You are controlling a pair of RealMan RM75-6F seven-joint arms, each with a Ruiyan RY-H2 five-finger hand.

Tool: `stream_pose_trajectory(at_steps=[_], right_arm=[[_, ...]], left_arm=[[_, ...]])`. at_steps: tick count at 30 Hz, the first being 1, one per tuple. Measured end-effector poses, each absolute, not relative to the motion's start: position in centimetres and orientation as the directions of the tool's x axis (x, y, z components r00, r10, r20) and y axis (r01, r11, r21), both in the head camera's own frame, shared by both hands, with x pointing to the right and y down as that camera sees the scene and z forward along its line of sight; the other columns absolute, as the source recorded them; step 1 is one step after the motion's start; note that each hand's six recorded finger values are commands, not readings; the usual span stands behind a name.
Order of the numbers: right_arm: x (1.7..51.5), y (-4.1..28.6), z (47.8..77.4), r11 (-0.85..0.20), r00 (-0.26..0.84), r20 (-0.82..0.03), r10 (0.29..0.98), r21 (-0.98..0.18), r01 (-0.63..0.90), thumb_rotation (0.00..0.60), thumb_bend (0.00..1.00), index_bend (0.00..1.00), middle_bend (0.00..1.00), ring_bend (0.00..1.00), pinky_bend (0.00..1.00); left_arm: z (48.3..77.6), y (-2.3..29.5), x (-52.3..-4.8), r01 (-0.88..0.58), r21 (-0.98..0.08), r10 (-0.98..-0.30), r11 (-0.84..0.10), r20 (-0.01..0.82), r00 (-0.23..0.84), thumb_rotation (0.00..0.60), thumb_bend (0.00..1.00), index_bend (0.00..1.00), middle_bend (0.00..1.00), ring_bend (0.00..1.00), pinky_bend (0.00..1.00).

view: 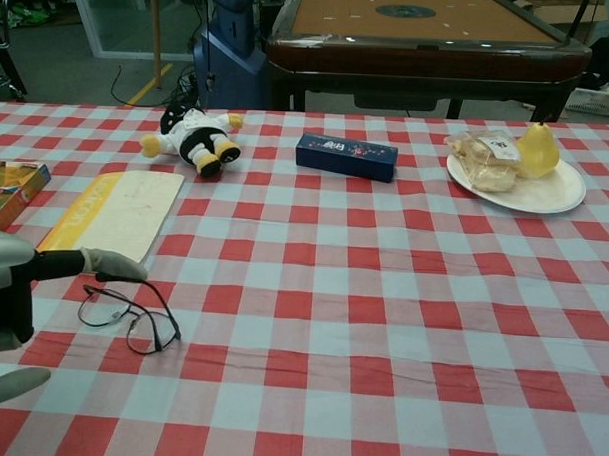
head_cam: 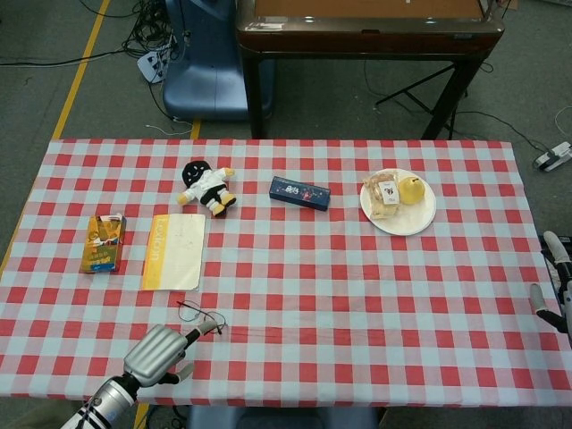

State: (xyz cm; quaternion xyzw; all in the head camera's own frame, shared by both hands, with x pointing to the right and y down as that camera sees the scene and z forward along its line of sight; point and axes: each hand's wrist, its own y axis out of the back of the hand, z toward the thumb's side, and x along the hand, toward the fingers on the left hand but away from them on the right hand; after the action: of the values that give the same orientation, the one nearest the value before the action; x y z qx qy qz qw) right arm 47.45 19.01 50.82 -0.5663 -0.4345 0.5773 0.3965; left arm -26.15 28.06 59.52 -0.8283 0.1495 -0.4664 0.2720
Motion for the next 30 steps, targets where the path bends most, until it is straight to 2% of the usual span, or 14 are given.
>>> stream_pose_trajectory(at_steps=[4,6,10,16,20,23,30], right_arm=[[47.5,19.1,50.9,-0.311,-0.047,-0.312,0.949,-0.950,0.034,0.600,0.41,0.00,0.28,0.20,0.18],[47.5,19.1,50.9,-0.312,-0.048,-0.314,0.948,-0.949,0.034,0.600,0.41,0.00,0.28,0.20,0.18],[47.6,19.1,50.9,-0.313,-0.052,-0.314,0.948,-0.949,0.034,0.600,0.41,0.00,0.28,0.20,0.18],[47.5,19.0,51.1,-0.317,-0.048,-0.318,0.947,-0.948,0.033,0.600,0.41,0.00,0.28,0.20,0.18],[47.4,19.0,51.2,-0.320,-0.048,-0.321,0.946,-0.947,0.032,0.600,0.41,0.00,0.28,0.20,0.18],[47.4,18.9,51.3,-0.323,-0.048,-0.324,0.945,-0.946,0.032,0.600,0.41,0.00,0.28,0.20,0.18],[47.4,18.9,51.5,-0.328,-0.048,-0.329,0.943,-0.944,0.029,0.600,0.41,0.00,0.28,0.20,0.18]], left_arm=[[59.5,28.2,-25.8,0.009,-0.560,-0.467,-0.828,0.699,0.541,0.600,0.41,0.15,1.00,0.94,0.97],[59.7,27.8,-25.9,0.010,-0.563,-0.470,-0.826,0.700,0.538,0.600,0.46,0.13,1.00,0.94,0.97],[59.8,27.2,-26.1,-0.001,-0.583,-0.498,-0.813,0.694,0.520,0.600,0.55,0.10,1.00,0.94,0.97],[59.4,25.6,-26.8,-0.066,-0.632,-0.579,-0.772,0.658,0.481,0.600,0.57,0.05,1.00,0.94,0.97],[58.6,25.2,-26.6,-0.110,-0.635,-0.595,-0.765,0.630,0.500,0.600,0.71,0.05,1.00,0.95,0.97],[57.9,25.5,-25.9,-0.129,-0.631,-0.585,-0.765,0.598,0.548,0.600,0.78,0.09,1.00,0.96,0.97],[56.8,27.6,-24.1,-0.081,-0.602,-0.490,-0.795,0.556,0.671,0.600,0.78,0.12,1.00,0.96,0.97]])
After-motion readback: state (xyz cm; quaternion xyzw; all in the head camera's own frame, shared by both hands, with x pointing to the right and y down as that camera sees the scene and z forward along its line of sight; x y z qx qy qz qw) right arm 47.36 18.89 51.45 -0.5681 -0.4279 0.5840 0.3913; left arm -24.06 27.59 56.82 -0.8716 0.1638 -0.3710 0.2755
